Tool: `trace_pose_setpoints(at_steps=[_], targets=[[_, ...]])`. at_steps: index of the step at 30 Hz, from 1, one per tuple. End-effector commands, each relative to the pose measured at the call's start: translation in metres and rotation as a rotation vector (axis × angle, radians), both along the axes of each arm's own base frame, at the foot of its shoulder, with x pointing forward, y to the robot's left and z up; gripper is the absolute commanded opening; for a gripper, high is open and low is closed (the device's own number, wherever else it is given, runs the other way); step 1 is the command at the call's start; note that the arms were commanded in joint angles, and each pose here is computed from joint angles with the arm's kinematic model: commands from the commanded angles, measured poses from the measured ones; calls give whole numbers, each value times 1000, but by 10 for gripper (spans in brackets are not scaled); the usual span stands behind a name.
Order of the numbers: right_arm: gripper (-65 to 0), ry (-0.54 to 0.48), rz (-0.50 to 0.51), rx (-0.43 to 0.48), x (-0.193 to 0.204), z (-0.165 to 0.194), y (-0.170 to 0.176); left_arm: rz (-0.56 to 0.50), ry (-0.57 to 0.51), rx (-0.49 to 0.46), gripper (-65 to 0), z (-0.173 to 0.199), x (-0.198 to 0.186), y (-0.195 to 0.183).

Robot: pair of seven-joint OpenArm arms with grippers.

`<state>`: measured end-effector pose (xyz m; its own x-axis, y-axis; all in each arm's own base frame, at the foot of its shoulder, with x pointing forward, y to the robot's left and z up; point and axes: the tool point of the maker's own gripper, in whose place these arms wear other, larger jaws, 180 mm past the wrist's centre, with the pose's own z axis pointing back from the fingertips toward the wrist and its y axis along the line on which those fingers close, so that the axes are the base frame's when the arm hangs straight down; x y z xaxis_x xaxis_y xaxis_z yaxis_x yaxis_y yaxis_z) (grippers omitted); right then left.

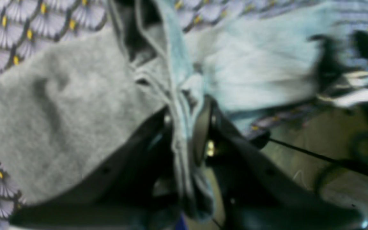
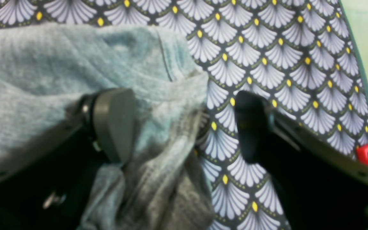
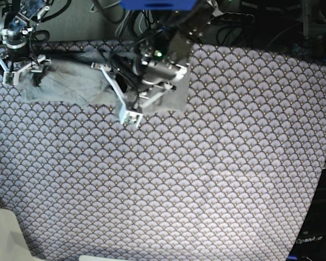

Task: Fold the T-shirt properly
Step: 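Fold the grasped end with the left gripper toward the right gripper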

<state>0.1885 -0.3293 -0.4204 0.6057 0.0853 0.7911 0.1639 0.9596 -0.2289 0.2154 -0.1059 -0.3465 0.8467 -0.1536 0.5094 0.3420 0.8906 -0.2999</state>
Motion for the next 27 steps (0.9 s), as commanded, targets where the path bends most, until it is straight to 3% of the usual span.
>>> trace_pose_setpoints(at_steps=[1,12,21,23,27], targets=[[-166,-24,2,-26,3,10,-6,0,-37,-30,-650,12,9,-7],[-166,-26,2,-26,3,10,-6,1,-26,22,-650,-21,15,-10],[-166,-26,2,-26,3,10,-6,-19,-1,-67,-650,-9,13,-23],[-166,-26,2,-26,3,10,-6,-42,5,-84,-612,-7,7,-30],[-165,-26,2,-26,3,10,-6,-73,-33,-119,-409,9,8,-39]])
